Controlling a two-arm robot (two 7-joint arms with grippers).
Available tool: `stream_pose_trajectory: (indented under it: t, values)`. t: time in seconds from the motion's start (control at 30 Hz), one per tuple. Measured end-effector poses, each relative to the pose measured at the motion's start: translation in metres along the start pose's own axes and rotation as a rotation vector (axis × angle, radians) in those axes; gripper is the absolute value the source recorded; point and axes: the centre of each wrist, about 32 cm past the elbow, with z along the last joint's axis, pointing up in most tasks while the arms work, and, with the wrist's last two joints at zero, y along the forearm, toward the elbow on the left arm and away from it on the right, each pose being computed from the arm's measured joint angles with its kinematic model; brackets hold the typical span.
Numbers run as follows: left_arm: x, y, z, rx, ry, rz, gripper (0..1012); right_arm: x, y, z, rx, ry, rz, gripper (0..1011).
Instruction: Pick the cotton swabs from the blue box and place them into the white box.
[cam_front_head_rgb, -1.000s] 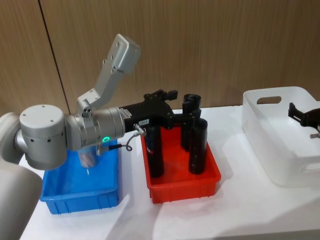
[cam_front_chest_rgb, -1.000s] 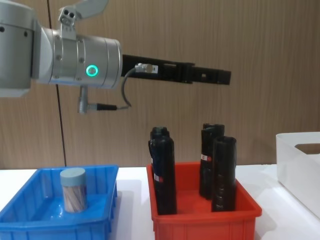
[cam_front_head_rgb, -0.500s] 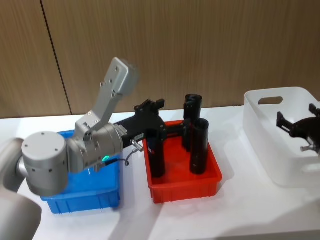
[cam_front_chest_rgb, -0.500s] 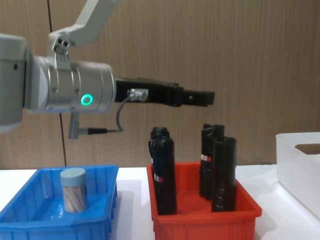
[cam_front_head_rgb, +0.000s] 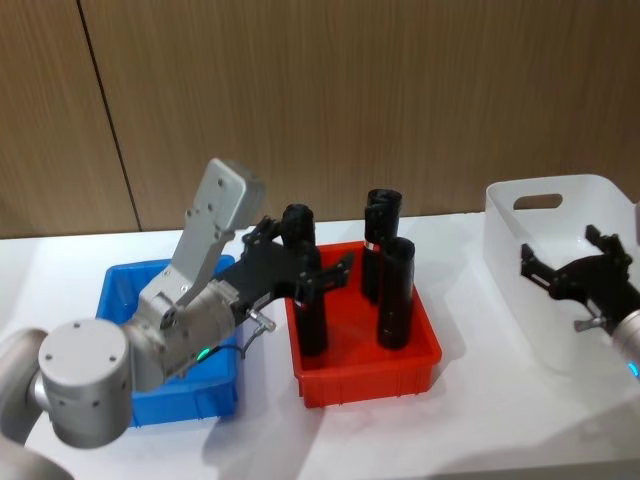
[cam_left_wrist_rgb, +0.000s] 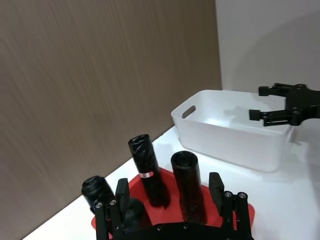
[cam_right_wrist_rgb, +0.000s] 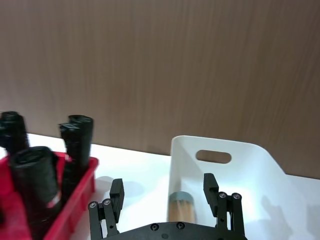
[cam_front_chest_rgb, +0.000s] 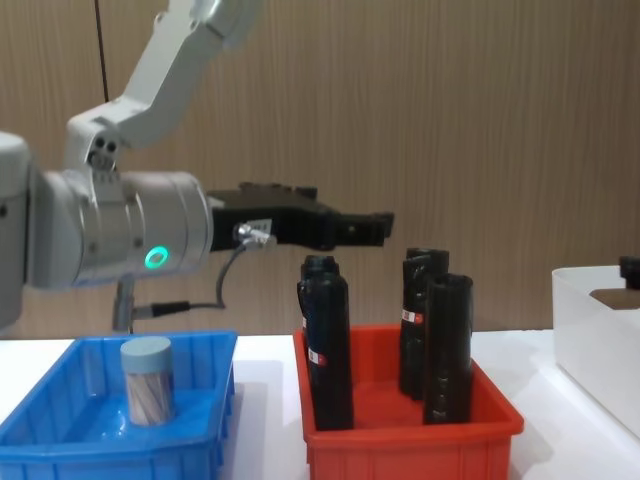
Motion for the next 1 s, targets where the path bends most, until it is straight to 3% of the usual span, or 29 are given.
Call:
stream_pose_trajectory:
  t: [0.47,0.5,0.67,1.0]
  values:
    - [-0.0266,0.0208,-0.0227,-0.032,-0.038,0.149,1004,-0.034,-0.032,0.007,0.030,0.037,0.073,1001]
    - [-0.0266,0.0208,-0.0227,-0.032,-0.038,0.149,1004,-0.036,-0.035,0.007,0.032,0.041,0.077,1002]
    - [-0.0386,0.0302,-0.0315,-0.049,-0.049,0.209,1004,-0.050,-0.048,0.011,0.042,0.060,0.106,1002]
    - [-0.0530,0.0416,-0.0404,-0.072,-0.060,0.281,1004,-0.069,-0.070,0.018,0.059,0.095,0.150,1002]
